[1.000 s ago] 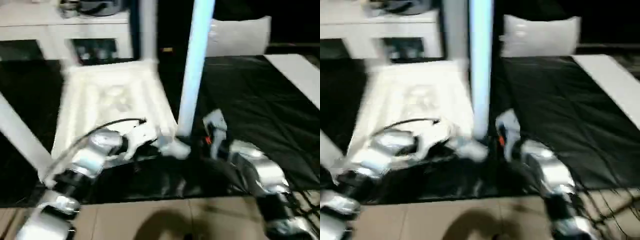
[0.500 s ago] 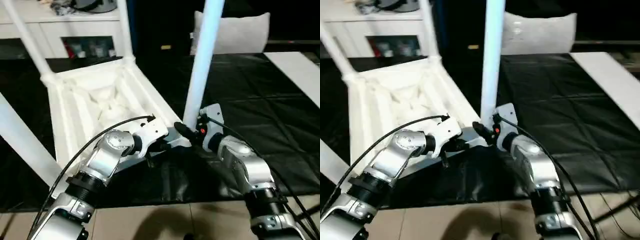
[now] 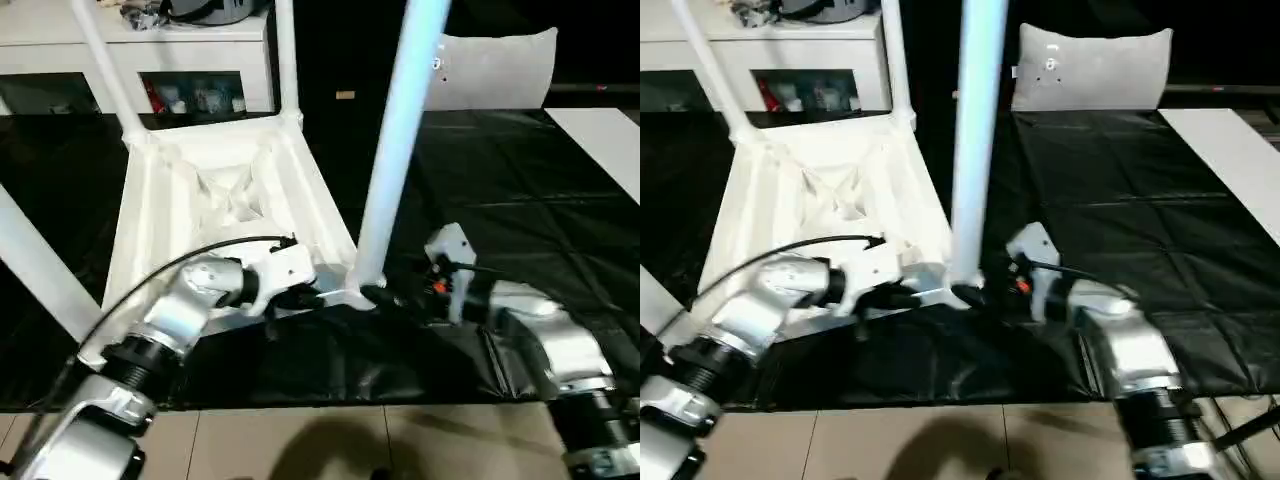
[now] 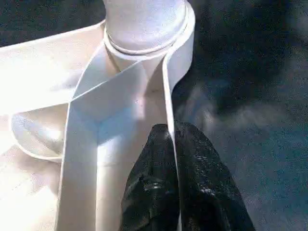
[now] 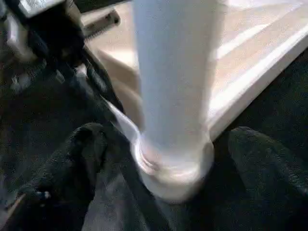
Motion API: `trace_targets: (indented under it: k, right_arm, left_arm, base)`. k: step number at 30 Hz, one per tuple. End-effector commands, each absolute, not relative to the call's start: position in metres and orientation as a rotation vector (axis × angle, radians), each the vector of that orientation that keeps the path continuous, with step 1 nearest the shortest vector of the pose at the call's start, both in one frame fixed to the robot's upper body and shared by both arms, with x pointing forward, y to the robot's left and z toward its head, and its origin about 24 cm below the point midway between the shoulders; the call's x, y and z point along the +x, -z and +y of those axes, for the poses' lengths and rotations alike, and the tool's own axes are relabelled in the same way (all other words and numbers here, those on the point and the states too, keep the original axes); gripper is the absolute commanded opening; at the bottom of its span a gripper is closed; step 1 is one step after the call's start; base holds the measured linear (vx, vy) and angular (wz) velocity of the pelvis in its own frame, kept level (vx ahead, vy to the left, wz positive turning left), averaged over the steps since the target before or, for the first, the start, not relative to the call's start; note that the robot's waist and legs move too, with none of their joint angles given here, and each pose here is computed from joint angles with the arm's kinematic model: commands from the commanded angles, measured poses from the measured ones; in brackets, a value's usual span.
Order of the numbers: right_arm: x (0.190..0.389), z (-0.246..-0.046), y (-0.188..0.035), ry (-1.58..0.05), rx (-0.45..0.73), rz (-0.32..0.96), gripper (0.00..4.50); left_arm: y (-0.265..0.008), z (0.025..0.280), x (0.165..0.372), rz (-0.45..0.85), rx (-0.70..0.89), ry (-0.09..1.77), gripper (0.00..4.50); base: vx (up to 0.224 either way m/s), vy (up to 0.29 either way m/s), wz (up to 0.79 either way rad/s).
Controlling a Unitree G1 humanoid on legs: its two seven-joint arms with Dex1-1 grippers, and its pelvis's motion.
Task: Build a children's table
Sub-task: Rotate leg to tighten
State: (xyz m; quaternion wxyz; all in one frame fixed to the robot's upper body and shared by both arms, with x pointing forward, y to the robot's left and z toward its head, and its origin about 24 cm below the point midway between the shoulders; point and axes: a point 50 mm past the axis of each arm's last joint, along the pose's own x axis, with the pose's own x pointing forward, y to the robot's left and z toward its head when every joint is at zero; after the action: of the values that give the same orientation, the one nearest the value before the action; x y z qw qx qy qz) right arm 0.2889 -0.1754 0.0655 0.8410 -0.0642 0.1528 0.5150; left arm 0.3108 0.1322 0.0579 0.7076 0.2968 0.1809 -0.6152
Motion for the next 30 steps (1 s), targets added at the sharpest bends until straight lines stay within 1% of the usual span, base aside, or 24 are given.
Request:
trace_targets:
  k: [1, 2, 3, 4, 5, 6, 7, 9, 11, 15, 16, 18, 24, 26, 27, 30]
  right_arm:
    - [0.289, -0.173, -0.069, -1.137, -0.144, 0.316, 4.46]
    - [0.288, -0.174, -0.070, -1.168, -0.139, 0.325, 4.29]
    - [0.288, -0.174, -0.070, -1.168, -0.139, 0.325, 4.29]
    - [0.288, -0.174, -0.070, -1.168, -0.139, 0.325, 4.18]
    - [0.287, -0.175, -0.072, -1.209, -0.132, 0.331, 4.18]
    - [0.284, -0.173, -0.073, -1.268, -0.121, 0.342, 4.08]
    - [0.284, -0.173, -0.073, -1.268, -0.121, 0.342, 3.99]
    - [0.279, -0.168, -0.073, -1.353, -0.110, 0.362, 3.77]
    - [0.277, -0.166, -0.071, -1.379, -0.104, 0.370, 3.69]
    - [0.275, -0.160, -0.067, -1.439, -0.088, 0.374, 3.24]
    - [0.275, -0.159, -0.067, -1.440, -0.087, 0.374, 3.24]
    - [0.275, -0.158, -0.067, -1.447, -0.082, 0.375, 2.99]
    - [0.275, -0.153, -0.065, -1.481, -0.051, 0.384, 2.46]
    - [0.274, -0.151, -0.064, -1.492, -0.039, 0.391, 2.36]
    - [0.273, -0.151, -0.064, -1.499, -0.034, 0.395, 2.22]
    - [0.270, -0.148, -0.062, -1.510, -0.008, 0.398, 2.11]
  left_arm:
    - [-0.054, 0.129, 0.305, 0.432, 0.728, 1.472, 0.00]
    - [-0.054, 0.129, 0.303, 0.429, 0.742, 1.510, 0.00]
    - [-0.054, 0.129, 0.303, 0.429, 0.742, 1.510, 0.00]
    - [-0.054, 0.129, 0.303, 0.429, 0.742, 1.510, 0.00]
    - [-0.054, 0.129, 0.300, 0.422, 0.750, 1.553, 0.00]
    - [-0.053, 0.126, 0.295, 0.415, 0.747, 1.613, 0.00]
    - [-0.053, 0.126, 0.295, 0.415, 0.747, 1.613, 0.00]
    - [-0.053, 0.120, 0.287, 0.399, 0.746, 1.698, 0.00]
    - [-0.053, 0.118, 0.284, 0.395, 0.743, 1.723, 0.00]
    - [-0.054, 0.116, 0.282, 0.382, 0.756, 1.771, 0.00]
    - [-0.054, 0.116, 0.282, 0.381, 0.756, 1.772, 0.00]
    - [-0.054, 0.116, 0.282, 0.381, 0.758, 1.779, 0.00]
    - [-0.053, 0.118, 0.280, 0.388, 0.764, 1.794, 0.00]
    - [-0.053, 0.119, 0.280, 0.392, 0.765, 1.794, 0.00]
    - [-0.053, 0.120, 0.280, 0.395, 0.765, 1.793, 0.00]
    - [-0.052, 0.121, 0.280, 0.405, 0.737, 1.772, 0.00]
  base:
    - [0.000, 0.000, 0.00]
    - [0.000, 0.000, 0.00]
    - [0.000, 0.000, 0.00]
    - [0.000, 0.000, 0.00]
    - [0.000, 0.000, 0.00]
    - [0.000, 0.000, 0.00]
    - [0.000, 0.000, 0.00]
    - [0.000, 0.000, 0.00]
    - [0.000, 0.000, 0.00]
    - [0.000, 0.000, 0.00]
    - [0.000, 0.000, 0.00]
    - [0.000, 0.000, 0.00]
    - [0.000, 0.000, 0.00]
    - [0.000, 0.000, 0.00]
    - [0.000, 0.000, 0.00]
    - [0.000, 0.000, 0.00]
